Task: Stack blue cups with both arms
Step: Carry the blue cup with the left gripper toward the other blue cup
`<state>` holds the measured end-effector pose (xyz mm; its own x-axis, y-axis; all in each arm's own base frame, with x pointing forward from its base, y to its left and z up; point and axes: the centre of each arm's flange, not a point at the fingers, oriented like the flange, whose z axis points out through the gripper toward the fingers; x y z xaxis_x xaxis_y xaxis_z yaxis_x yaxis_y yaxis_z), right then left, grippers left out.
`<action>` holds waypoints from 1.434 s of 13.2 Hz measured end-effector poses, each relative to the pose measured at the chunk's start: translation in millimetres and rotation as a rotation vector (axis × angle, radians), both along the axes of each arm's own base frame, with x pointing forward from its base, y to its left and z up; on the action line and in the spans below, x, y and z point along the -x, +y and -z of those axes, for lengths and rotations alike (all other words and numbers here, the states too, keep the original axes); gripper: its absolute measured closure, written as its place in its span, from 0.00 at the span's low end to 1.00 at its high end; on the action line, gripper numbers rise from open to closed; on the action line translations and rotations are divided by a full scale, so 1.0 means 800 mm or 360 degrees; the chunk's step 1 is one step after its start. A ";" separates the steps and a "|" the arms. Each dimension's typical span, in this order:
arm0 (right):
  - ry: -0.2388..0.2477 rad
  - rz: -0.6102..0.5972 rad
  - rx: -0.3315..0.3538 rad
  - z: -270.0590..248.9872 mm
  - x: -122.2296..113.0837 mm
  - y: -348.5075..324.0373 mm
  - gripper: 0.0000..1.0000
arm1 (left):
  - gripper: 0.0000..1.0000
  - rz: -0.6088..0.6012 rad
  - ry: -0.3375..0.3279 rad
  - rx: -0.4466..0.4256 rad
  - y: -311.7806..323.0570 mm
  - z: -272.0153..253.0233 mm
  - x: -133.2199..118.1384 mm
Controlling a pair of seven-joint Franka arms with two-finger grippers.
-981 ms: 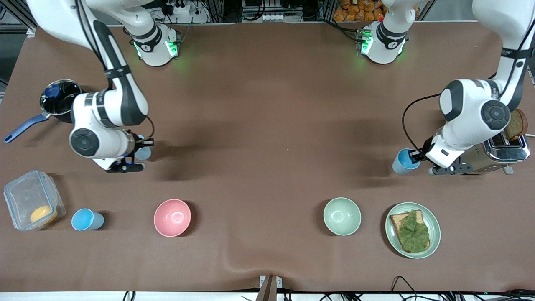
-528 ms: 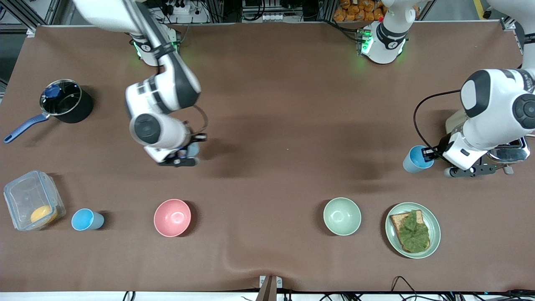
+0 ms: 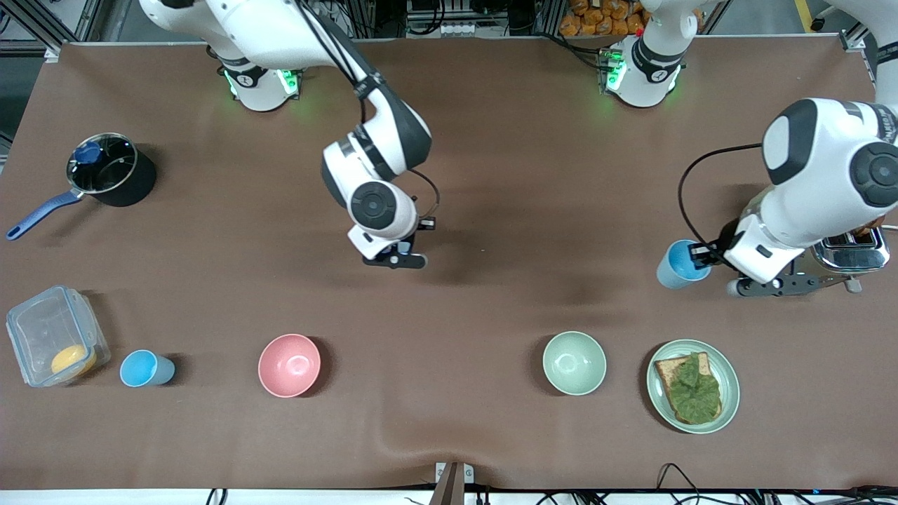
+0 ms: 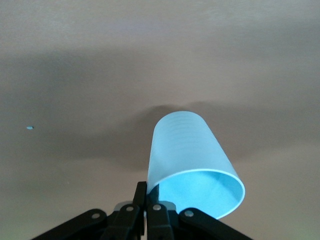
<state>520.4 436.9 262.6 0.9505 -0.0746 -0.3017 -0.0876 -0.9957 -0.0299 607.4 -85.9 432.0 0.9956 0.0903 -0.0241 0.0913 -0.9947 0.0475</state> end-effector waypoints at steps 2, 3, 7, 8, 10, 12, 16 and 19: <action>-0.0014 -0.0001 -0.0004 0.021 0.001 0.009 0.96 | 0.97 -0.0052 -0.0001 0.0012 -0.029 -0.004 0.004; -0.0016 0.0000 -0.0008 0.022 0.001 0.011 0.96 | 0.97 -0.0083 0.0000 0.0019 -0.044 -0.006 0.007; -0.0011 -0.0006 -0.0002 0.029 0.002 0.013 0.70 | 0.97 -0.0199 0.0018 0.0043 -0.101 -0.008 0.019; -0.0013 -0.0013 -0.0002 0.030 0.004 0.017 0.58 | 0.97 -0.0220 0.0023 0.0046 -0.113 -0.008 0.022; -0.0042 -0.0026 -0.0024 0.020 0.004 0.027 0.35 | 0.97 -0.0268 0.0030 0.0051 -0.137 -0.008 0.027; -0.0097 -0.0025 -0.0064 -0.006 -0.009 0.035 0.15 | 0.97 -0.0315 0.0030 0.0061 -0.160 -0.011 0.030; -0.0023 -0.0019 -0.0028 -0.053 -0.034 0.017 0.00 | 0.97 -0.0386 0.0025 0.0083 -0.207 -0.019 0.038; 0.0018 0.0014 -0.0043 -0.106 -0.079 -0.045 0.00 | 0.97 -0.0441 0.0050 0.0094 -0.267 -0.017 0.060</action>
